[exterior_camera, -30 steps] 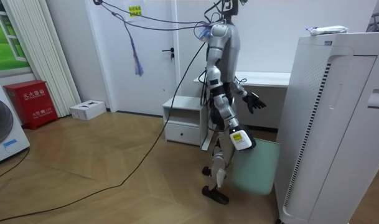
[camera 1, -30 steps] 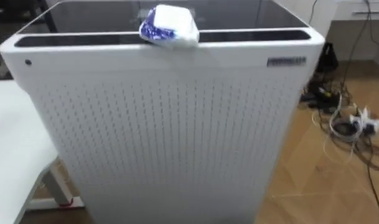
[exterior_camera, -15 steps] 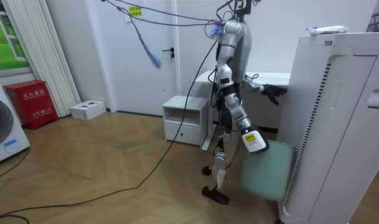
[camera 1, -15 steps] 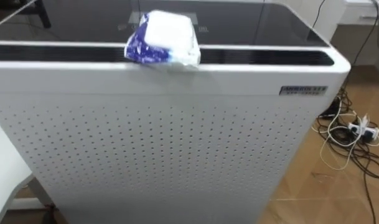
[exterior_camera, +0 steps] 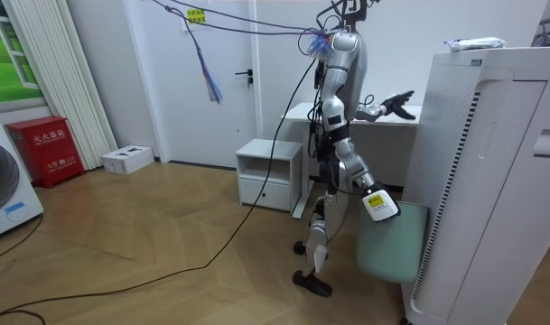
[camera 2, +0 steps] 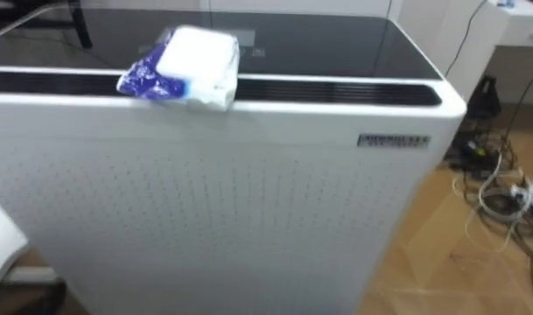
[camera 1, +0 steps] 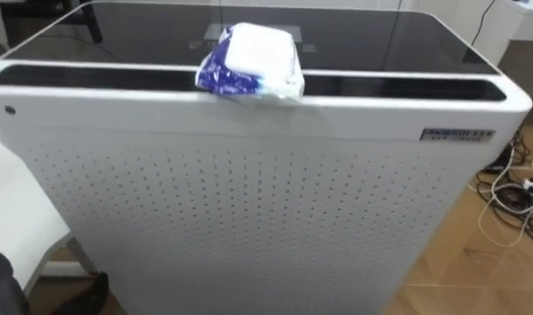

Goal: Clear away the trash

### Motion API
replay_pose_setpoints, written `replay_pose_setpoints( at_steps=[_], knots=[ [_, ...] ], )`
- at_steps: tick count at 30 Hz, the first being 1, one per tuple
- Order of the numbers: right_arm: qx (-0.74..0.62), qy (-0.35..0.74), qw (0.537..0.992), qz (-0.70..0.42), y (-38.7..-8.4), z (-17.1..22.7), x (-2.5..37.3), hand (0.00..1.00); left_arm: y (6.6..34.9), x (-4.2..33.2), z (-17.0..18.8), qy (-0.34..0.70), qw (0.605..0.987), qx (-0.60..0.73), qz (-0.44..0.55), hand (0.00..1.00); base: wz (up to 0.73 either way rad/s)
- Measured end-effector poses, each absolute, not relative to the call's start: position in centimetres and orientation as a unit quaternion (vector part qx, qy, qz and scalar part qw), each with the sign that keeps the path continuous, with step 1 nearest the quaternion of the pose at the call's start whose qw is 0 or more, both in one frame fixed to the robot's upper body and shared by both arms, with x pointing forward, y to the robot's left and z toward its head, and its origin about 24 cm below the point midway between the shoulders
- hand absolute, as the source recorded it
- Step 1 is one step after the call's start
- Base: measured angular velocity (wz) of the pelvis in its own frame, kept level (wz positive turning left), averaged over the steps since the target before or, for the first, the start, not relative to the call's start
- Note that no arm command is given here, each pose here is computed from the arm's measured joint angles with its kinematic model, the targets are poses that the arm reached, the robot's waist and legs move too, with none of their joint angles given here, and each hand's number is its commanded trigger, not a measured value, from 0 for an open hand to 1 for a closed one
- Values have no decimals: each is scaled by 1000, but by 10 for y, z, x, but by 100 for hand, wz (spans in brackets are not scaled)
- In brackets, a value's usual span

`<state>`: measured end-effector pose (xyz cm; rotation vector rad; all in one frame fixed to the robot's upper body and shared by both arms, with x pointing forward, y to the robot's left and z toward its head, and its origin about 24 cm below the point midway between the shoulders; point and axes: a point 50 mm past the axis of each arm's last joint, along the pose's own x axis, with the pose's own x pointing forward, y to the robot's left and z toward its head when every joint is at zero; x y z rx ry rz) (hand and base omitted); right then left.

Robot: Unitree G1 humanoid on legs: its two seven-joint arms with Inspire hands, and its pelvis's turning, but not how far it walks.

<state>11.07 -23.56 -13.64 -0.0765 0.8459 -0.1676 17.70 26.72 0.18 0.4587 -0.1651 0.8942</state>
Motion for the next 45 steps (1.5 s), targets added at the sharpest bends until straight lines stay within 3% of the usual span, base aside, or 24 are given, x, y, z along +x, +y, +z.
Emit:
replay_pose_setpoints(
  at_steps=[13,29,45],
  knots=[
    [-56,418,903,-78,-239,-137,102,100,263,185,49,-199,851,186,448,0,4],
    [-50,429,900,-66,-237,-140,93,100,234,193,114,-366,826,209,375,0,6],
    [-51,428,901,-46,-236,-139,97,100,197,193,170,-526,751,266,299,0,-3]
  ],
)
